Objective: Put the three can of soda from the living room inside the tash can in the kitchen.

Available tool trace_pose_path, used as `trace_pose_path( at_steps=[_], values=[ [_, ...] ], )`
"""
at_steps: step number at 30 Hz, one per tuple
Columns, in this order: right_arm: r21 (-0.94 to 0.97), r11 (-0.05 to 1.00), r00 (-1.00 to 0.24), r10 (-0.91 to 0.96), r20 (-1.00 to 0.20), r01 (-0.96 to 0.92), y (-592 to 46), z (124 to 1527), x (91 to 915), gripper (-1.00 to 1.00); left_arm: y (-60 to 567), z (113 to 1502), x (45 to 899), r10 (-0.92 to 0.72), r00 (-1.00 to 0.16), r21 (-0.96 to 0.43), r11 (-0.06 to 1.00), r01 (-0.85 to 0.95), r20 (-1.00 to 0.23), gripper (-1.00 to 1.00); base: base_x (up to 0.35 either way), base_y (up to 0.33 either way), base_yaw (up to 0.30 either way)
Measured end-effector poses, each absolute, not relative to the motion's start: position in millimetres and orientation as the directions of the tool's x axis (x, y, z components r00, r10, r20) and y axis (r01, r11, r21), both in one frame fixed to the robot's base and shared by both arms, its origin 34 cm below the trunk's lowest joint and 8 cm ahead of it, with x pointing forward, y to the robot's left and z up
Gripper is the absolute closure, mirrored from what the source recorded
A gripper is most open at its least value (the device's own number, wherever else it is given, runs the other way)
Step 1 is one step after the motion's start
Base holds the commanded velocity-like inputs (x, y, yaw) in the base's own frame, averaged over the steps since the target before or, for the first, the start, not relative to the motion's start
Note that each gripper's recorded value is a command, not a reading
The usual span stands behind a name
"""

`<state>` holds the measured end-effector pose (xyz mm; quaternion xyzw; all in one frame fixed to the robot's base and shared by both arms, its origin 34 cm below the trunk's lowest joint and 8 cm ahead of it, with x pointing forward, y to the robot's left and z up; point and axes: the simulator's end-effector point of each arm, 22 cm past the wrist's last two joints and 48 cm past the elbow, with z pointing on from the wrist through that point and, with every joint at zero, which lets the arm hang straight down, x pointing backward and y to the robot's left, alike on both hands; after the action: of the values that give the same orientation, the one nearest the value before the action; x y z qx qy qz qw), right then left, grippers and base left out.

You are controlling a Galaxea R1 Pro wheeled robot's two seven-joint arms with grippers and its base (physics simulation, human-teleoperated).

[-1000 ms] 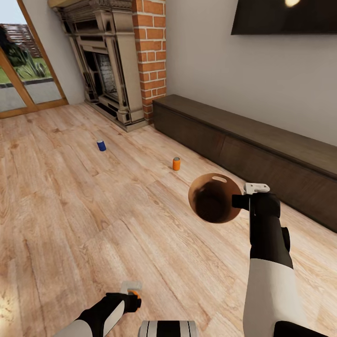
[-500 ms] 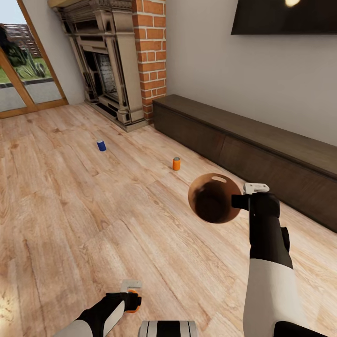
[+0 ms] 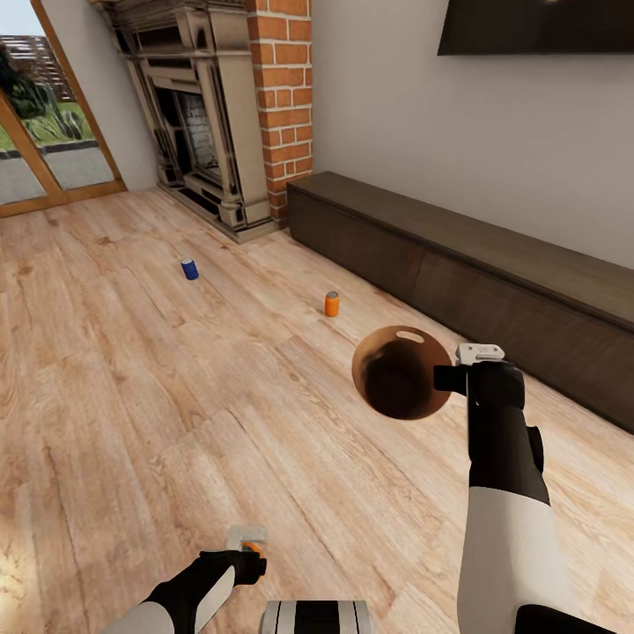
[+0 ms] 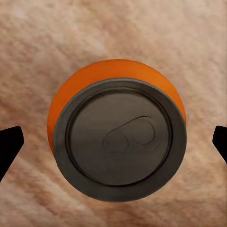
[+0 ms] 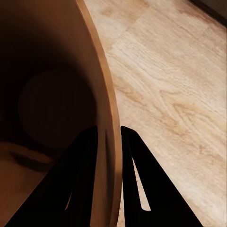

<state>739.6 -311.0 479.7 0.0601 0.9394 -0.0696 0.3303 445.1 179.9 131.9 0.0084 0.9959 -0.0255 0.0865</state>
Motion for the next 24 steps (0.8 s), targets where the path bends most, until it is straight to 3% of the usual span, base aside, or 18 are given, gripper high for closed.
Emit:
trace_pose_path(
  at_steps=[24],
  values=[
    [-0.102, 0.982, -0.792, 0.063, -0.608, 0.156, -311.8, 462.1, 738.0, 1.0, 179.8, 122.8, 436.9, 0.01, -0.989, -0.051, 0.999, 0.018, -0.149, -1.0, 0.0, 0.0, 0.0]
  ],
)
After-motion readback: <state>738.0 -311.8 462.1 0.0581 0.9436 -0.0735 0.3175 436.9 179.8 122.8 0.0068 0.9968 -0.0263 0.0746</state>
